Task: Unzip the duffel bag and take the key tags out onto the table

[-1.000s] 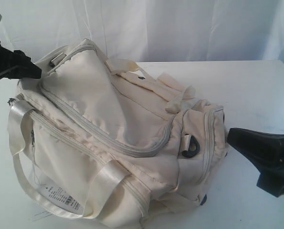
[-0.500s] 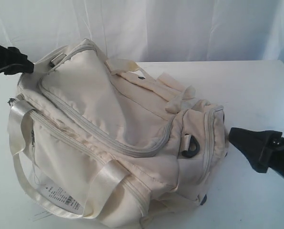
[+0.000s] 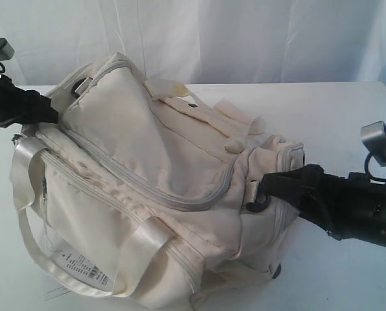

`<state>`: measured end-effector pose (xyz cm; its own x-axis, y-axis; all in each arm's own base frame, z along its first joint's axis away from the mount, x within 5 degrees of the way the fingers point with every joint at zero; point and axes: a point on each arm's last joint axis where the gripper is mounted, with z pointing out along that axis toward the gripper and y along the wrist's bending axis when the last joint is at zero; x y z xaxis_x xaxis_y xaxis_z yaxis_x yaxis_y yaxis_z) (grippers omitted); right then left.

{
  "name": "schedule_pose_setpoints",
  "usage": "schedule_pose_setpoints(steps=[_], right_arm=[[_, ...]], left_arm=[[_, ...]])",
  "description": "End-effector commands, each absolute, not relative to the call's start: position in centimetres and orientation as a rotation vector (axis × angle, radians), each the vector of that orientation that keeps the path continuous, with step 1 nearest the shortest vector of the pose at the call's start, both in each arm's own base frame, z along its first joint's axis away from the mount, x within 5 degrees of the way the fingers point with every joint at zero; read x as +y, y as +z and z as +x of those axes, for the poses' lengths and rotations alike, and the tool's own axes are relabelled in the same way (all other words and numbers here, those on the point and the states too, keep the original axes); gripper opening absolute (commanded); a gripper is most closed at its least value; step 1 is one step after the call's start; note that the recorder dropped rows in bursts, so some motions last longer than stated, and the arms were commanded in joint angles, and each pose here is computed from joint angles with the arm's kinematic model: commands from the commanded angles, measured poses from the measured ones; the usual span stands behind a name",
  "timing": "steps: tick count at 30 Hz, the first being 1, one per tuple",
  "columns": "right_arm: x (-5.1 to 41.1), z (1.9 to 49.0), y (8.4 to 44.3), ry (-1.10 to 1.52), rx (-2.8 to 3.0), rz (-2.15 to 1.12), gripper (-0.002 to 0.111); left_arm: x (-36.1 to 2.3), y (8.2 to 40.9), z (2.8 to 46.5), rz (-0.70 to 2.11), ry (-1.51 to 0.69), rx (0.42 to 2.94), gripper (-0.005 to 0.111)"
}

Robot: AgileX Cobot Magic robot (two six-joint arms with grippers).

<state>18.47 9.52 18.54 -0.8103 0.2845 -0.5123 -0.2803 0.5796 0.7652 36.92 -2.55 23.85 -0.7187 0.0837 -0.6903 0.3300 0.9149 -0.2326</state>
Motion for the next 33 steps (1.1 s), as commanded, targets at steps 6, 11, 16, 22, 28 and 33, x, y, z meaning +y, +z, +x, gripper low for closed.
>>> schedule_pose_setpoints(steps=[6, 11, 16, 22, 28, 33], right_arm=[[9.9, 19.5, 16.8, 1.174, 2.288, 0.014, 0.014], [9.6, 19.9, 16.8, 1.097, 2.261, -0.043, 0.000], [9.2, 21.0, 17.5, 0.981, 2.253, -0.035, 0.000], [7.8, 22.7, 19.4, 0.929, 2.165, 0.005, 0.000], [6.4, 22.8, 19.5, 0.878, 2.207, -0.031, 0.000], [6.5, 22.5, 19.3, 0.867, 2.234, -0.091, 0.000]], left_arm=[[-2.9, 23.6, 36.2, 0.431, -0.480, 2.391, 0.000], [-3.1, 25.4, 34.0, 0.477, -0.525, 2.479, 0.000], [-2.9, 28.0, 30.3, 0.468, -0.532, 2.631, 0.000], [-2.9, 30.4, 25.3, 0.423, -0.541, 2.719, 0.000], [-3.1, 31.7, 20.2, 0.466, -0.526, 2.693, 0.000], [-3.1, 34.5, 17.2, 0.450, -0.437, 2.511, 0.001]])
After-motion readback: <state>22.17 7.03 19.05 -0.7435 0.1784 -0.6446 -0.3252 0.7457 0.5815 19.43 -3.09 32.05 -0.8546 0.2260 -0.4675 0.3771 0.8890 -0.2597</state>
